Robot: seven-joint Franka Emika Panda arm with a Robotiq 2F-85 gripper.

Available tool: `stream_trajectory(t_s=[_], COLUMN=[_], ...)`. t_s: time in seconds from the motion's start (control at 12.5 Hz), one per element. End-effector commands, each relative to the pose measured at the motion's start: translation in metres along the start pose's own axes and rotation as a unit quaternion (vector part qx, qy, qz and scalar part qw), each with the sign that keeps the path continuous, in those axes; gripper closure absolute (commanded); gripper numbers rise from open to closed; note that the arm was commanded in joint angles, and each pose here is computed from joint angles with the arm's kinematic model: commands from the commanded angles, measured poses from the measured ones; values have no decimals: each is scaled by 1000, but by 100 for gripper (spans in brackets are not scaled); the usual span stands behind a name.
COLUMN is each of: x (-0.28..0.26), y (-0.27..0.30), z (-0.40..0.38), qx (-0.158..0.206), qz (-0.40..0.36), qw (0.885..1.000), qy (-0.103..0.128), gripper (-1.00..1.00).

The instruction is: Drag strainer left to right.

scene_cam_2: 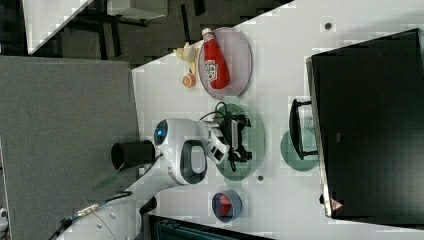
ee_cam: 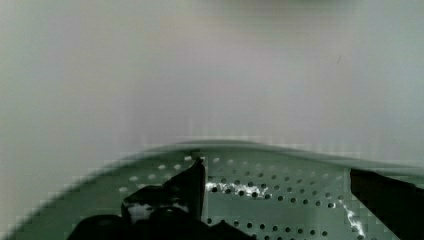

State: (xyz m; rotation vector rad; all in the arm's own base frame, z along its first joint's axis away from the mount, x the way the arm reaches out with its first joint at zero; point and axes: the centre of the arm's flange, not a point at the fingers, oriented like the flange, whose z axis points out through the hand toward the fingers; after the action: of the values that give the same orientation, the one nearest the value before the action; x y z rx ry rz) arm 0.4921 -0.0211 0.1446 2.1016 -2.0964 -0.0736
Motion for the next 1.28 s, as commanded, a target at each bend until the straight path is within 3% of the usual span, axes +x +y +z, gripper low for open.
stream_trajectory(t_s=[0.08,0.64,0.8,1.12,1.28], x=[30,68,58,58,57], y=[-6,-4,-5,5,19], z=[-21,-23,-50,-165,-231], qx=[27,31,48,82,74], qz=[-25,-11,-53,-233,-258], qw=[999,999,997,968,963], qy=[8,17,18,41,37], gripper=[-100,-100,-100,-100,-100])
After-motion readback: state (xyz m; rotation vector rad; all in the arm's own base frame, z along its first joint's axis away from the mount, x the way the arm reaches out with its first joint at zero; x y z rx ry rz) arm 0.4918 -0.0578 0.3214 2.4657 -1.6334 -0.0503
